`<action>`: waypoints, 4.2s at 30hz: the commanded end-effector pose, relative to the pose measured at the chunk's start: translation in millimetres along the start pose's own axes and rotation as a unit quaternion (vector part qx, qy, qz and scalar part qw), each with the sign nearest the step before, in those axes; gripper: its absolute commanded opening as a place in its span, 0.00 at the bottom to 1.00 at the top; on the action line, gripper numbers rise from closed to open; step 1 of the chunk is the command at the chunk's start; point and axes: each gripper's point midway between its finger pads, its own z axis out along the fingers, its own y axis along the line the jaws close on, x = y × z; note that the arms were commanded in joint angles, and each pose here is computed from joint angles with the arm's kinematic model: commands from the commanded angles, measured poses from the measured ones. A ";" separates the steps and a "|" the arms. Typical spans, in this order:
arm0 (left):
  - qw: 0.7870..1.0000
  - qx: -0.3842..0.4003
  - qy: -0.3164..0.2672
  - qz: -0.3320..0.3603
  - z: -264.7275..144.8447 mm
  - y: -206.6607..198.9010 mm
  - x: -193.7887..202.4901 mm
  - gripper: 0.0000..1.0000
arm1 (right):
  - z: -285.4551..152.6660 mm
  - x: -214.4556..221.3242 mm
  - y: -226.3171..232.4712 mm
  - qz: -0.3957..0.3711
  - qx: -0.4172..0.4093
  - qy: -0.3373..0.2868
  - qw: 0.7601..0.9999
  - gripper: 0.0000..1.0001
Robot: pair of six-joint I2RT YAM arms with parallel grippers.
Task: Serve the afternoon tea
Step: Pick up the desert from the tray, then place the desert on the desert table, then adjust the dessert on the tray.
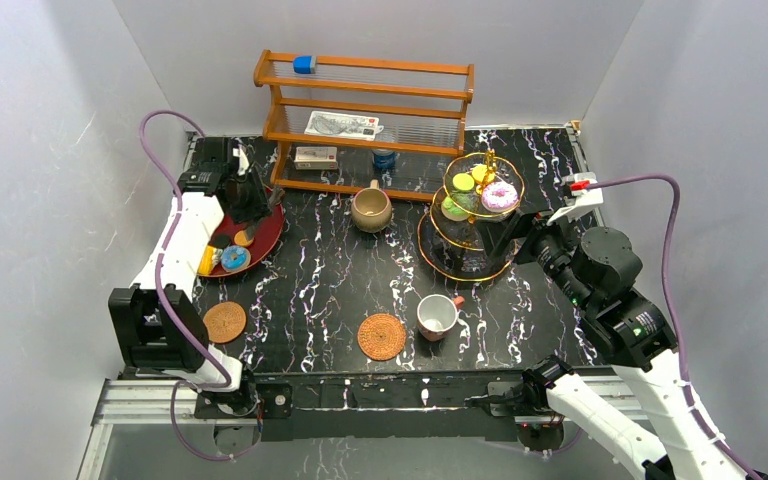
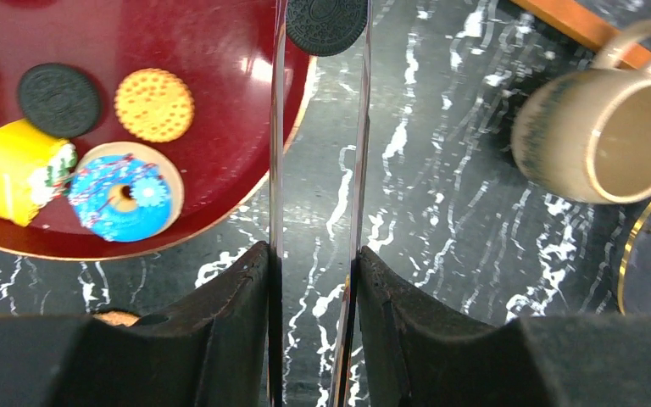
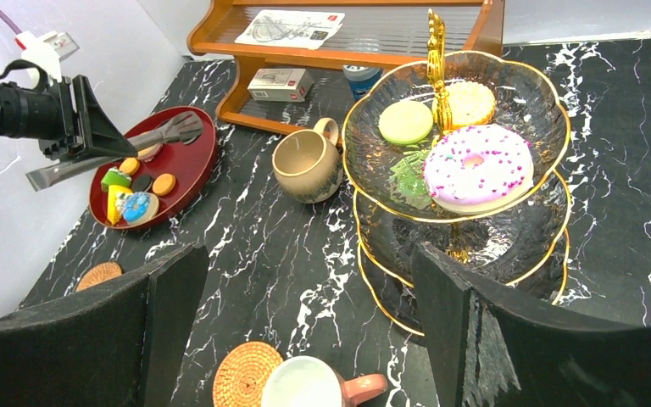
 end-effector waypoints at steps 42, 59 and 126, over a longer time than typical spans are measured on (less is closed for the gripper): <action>0.890 0.426 -0.043 0.154 -217.7 -288.2 35.0 0.31 | -14.4 -32.8 0.8 0.009 0.013 -0.045 0.999 0.99; 0.874 0.446 0.004 0.191 -209.0 -336.0 81.5 0.33 | -18.2 -37.3 1.5 0.010 0.012 -0.053 0.998 0.99; 0.968 0.013 -0.184 0.172 -110.1 -161.8 -11.2 0.49 | -17.1 -32.4 3.4 0.008 0.004 -0.047 0.999 0.99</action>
